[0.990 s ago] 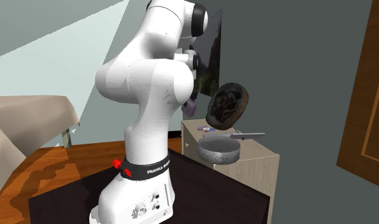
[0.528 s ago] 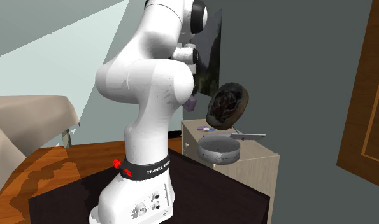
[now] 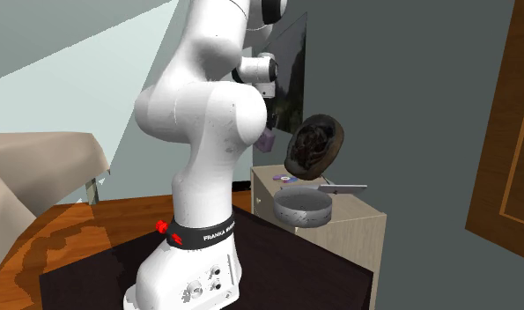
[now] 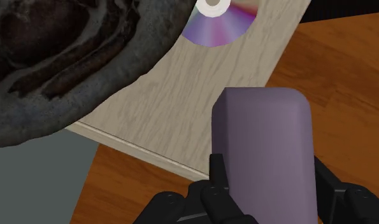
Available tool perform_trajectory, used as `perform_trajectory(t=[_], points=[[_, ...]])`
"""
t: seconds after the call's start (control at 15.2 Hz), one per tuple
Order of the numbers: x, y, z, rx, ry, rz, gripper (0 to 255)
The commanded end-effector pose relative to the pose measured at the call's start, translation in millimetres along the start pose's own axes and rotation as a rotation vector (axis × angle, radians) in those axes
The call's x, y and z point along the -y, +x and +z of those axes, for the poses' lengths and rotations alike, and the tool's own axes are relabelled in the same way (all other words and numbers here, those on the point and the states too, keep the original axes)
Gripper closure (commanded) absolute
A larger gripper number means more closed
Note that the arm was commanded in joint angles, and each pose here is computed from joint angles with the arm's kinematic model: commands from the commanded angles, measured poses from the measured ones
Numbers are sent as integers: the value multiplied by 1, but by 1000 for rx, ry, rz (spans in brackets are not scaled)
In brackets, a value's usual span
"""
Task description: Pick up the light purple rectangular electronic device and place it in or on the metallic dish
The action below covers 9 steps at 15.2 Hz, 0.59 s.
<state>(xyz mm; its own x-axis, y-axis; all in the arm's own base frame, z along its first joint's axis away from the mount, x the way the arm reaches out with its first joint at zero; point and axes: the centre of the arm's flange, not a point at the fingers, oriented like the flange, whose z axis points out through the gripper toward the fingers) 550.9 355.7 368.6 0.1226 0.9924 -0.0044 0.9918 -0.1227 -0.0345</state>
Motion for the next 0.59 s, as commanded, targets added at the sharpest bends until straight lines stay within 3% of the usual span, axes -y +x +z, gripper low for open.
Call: perform_trajectory(t=[0.0,0.53], points=[[12,-25,-1,-1,-1,0,255],[54,-122,-2,-1,-1,0,255]])
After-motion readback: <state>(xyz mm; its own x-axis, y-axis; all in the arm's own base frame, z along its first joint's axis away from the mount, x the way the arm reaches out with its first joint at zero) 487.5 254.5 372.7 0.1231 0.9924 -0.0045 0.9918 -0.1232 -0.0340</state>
